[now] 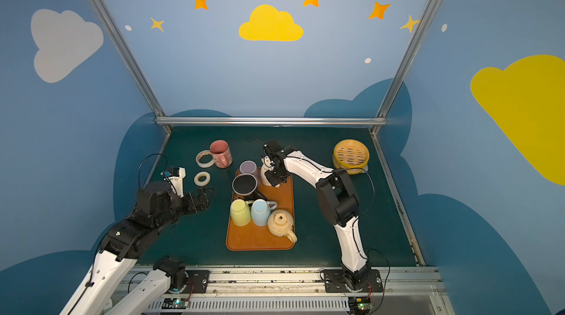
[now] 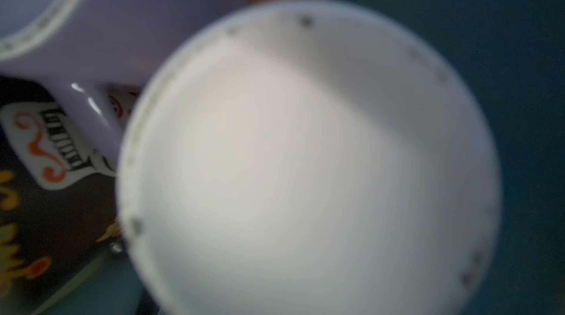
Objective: Turn the mug right side up
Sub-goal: Pick up the mug from the tray.
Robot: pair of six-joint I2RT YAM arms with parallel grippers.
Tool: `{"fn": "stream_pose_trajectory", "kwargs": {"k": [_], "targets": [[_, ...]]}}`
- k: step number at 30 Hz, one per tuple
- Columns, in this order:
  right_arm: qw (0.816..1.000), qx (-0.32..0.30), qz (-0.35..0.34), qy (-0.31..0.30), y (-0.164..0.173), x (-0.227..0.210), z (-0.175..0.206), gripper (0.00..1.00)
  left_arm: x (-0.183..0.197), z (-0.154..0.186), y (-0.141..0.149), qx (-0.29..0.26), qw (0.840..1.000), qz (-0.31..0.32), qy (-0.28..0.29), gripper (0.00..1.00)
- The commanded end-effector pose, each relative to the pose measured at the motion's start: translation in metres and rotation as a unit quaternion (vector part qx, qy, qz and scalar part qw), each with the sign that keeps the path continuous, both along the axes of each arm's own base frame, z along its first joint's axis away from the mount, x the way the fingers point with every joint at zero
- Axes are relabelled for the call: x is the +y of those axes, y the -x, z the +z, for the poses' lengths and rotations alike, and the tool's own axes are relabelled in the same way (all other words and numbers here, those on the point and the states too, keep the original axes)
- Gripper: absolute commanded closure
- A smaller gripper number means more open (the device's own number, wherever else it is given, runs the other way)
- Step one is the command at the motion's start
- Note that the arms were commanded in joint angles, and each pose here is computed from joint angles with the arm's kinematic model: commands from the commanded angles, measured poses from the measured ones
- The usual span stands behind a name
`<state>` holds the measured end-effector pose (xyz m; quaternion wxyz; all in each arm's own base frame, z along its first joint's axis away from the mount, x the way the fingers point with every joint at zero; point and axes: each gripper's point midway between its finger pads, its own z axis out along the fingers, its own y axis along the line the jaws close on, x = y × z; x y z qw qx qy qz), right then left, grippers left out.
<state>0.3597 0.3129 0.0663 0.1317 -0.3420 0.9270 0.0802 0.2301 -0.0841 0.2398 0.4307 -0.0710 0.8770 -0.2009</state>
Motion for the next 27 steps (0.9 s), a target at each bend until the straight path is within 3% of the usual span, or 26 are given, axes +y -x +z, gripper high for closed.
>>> {"fn": "stream_pose_trajectory", "kwargs": {"k": [1,9,16,23,27], "targets": [[1.000,-0.005,0.000,-0.007,0.001,0.002,0.011,1.00,0.000,0.004,0.002,-0.004,1.000,0.000,0.006,0.00],[0.998,-0.031,-0.003,-0.052,0.005,0.005,0.043,1.00,-0.005,0.007,0.000,-0.006,1.000,-0.005,0.019,0.00],[0.991,-0.039,-0.013,-0.130,0.012,0.005,0.079,1.00,-0.018,0.009,-0.008,-0.008,0.999,-0.025,0.045,0.00],[0.976,-0.042,-0.019,-0.215,0.018,0.001,0.111,1.00,-0.031,0.012,-0.018,-0.010,0.996,-0.037,0.077,0.00],[0.958,-0.043,-0.023,-0.283,0.022,-0.003,0.134,1.00,-0.045,0.016,-0.024,-0.018,0.992,-0.061,0.106,0.00]]}}
